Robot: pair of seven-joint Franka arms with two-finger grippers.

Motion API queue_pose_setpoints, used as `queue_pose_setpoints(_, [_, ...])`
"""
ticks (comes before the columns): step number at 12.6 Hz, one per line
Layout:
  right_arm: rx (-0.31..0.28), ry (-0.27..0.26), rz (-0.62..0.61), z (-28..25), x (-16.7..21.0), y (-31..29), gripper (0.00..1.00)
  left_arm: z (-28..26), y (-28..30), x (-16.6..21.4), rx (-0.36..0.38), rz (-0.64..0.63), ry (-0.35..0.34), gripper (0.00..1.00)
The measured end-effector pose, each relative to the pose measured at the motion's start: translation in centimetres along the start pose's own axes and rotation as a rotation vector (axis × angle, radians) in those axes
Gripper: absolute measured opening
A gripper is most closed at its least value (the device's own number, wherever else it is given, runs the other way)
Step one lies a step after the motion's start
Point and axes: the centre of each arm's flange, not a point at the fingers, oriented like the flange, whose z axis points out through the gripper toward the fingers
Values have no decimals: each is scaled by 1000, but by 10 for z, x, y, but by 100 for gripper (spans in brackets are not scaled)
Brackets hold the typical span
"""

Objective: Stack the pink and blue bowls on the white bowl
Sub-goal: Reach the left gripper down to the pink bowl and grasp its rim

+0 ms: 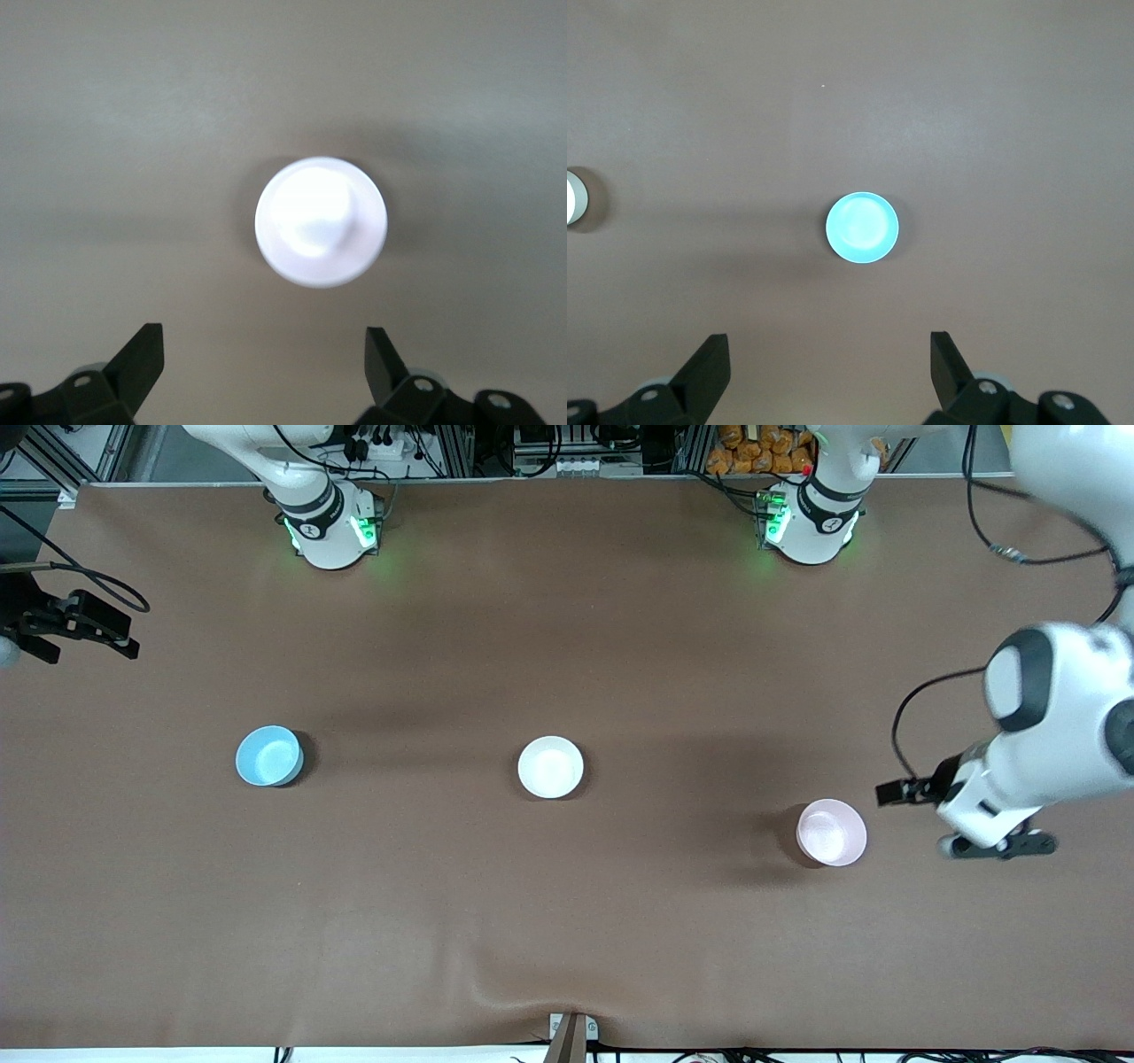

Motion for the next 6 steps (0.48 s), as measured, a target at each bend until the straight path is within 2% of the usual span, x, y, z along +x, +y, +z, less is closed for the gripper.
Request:
queue_pose_setpoints(3, [0,-1,3,0,0,2,100,76,0,17,-6,3,-2,100])
queue_pose_setpoints(6, [0,-1,5,0,0,3,100,115,-17,22,-9,-19,-17,100])
